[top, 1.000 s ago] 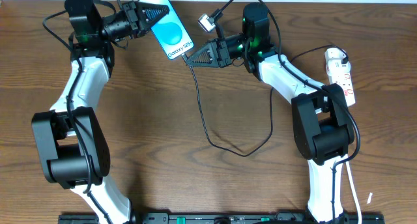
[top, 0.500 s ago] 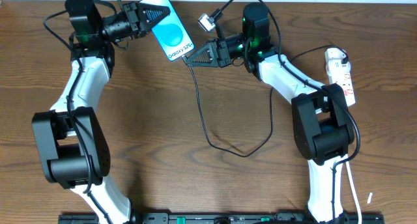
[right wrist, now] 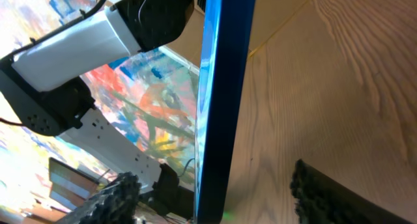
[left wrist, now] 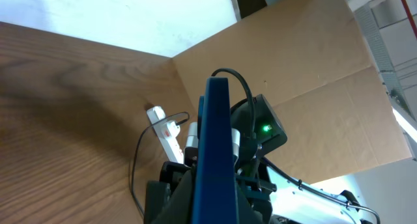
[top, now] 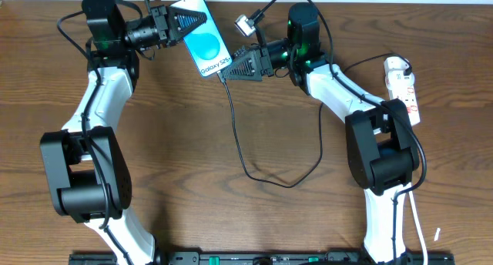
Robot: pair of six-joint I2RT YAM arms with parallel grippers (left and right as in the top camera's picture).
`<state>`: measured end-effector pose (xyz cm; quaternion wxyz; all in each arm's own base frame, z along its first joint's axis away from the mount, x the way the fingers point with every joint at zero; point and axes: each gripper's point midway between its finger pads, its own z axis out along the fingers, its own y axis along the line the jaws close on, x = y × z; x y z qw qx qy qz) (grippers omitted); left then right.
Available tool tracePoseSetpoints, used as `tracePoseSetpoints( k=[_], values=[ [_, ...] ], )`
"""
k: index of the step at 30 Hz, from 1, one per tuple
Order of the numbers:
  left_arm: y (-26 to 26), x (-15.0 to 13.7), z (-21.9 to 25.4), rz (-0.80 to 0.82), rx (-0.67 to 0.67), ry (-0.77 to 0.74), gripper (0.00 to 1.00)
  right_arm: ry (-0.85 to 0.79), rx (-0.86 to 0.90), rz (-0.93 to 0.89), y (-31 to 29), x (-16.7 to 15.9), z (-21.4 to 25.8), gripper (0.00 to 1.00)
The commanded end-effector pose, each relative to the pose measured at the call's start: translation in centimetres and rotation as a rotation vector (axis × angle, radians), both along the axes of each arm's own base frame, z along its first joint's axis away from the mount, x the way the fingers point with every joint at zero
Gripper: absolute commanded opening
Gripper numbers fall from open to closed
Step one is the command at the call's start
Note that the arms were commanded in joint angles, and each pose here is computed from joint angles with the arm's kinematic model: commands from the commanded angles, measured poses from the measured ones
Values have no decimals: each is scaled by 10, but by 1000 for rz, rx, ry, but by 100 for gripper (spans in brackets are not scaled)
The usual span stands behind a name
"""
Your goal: Plug charger to phone and switch on socket
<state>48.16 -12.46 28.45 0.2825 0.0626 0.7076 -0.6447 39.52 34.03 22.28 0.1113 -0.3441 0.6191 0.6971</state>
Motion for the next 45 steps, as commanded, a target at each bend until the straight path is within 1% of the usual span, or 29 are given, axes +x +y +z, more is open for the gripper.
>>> tracePoseSetpoints(
  k=[1, 3, 12, 18, 21, 25, 28, 40, 45],
  values=[
    [5, -8, 20, -14, 10, -69, 7, -25, 10, -2, -1, 3, 1, 80],
    [10, -7, 20, -3, 10, -68, 8, -40, 15, -3, -2, 3, 0, 99],
    [25, -4, 20, 29, 11, -67, 7, -61, 15, -60, -7, 16, -1, 99],
    [26, -4, 20, 31, 11, -67, 7, -42, -21, -171, -11, 36, -12, 99],
    [26, -4, 20, 31, 8, -59, 8, 9, -96, -273, -14, 52, -33, 99],
    [26, -4, 20, 30, 7, -56, 7, 76, -285, -440, -29, 71, -80, 99],
    [26, -4, 20, 31, 8, -57, 8, 88, -405, -512, -41, 76, -107, 99],
    [26, -4, 12, 33, 35, -103, 7, 97, -639, -690, -70, 92, -148, 99],
    [29, 2, -17, 88, 55, -2, 8, 119, -682, -703, -76, 90, -156, 99]
  ],
)
